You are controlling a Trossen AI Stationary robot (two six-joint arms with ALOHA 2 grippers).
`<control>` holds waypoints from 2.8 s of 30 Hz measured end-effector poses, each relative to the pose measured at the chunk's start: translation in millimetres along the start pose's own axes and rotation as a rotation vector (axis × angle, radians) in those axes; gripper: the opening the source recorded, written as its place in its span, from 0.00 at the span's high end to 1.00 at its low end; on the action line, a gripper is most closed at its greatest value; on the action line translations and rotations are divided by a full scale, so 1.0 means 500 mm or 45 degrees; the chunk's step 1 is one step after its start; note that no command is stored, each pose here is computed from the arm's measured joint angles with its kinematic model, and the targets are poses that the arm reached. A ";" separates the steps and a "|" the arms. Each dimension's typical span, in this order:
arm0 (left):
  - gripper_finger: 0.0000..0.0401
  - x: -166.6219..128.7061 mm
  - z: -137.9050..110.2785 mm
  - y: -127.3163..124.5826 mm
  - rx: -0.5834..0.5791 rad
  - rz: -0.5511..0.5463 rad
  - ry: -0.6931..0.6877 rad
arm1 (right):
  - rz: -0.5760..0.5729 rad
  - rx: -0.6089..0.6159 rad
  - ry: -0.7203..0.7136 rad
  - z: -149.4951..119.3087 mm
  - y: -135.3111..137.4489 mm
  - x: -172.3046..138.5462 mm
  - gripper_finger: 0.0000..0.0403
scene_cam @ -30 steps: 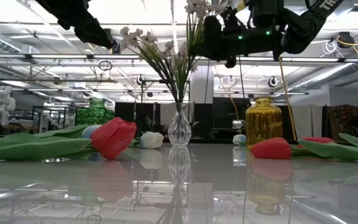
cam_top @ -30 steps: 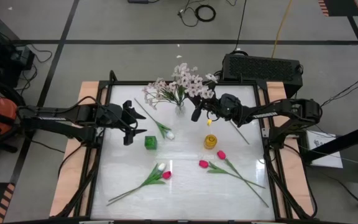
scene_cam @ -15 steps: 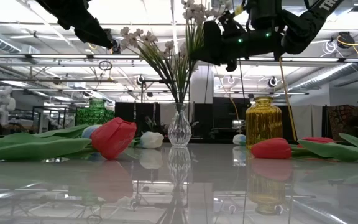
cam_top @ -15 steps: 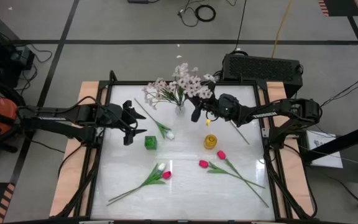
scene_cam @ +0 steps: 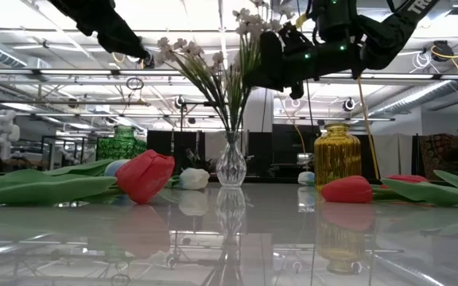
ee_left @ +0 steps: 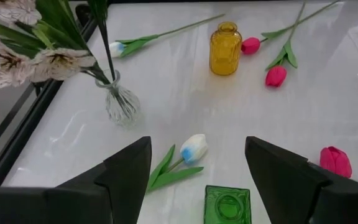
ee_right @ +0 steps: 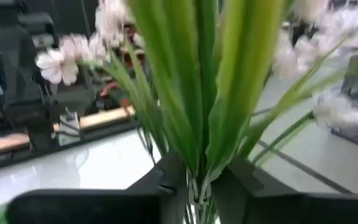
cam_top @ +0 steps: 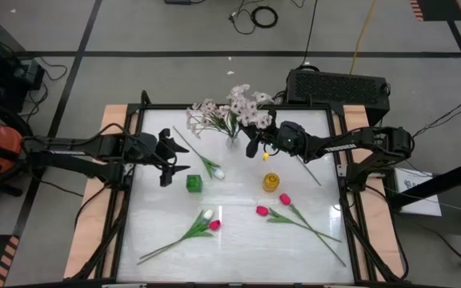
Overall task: Sort flowers into vase by color
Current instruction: Put the white flowers into the transparent vase, then put the top right white flower into the yellow vase
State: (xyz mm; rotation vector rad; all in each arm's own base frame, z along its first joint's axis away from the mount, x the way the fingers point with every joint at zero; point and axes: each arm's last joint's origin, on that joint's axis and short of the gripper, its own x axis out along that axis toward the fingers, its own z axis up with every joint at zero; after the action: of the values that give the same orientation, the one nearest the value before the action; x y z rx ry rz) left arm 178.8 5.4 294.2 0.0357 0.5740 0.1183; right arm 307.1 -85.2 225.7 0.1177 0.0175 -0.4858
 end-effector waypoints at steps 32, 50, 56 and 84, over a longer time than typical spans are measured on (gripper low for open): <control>0.34 0.000 -0.005 0.003 0.014 0.069 0.032 | -0.135 -0.036 0.631 0.036 -0.035 -0.150 0.23; 0.34 0.000 -0.005 0.011 0.040 0.250 0.037 | -0.493 -0.015 0.973 0.003 -0.064 -0.216 0.26; 0.34 0.000 -0.005 0.011 0.040 0.253 0.037 | -0.570 0.017 1.002 -0.004 -0.067 -0.221 0.26; 0.33 0.076 -0.028 -0.005 0.109 0.133 0.286 | -0.503 -0.081 1.159 -0.059 -0.020 -0.204 0.26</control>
State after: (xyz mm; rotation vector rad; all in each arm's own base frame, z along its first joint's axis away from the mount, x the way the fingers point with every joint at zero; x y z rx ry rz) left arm 203.1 7.5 262.0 0.1370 0.8014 0.2009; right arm 212.4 -43.0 199.9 0.2676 0.9621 -0.7910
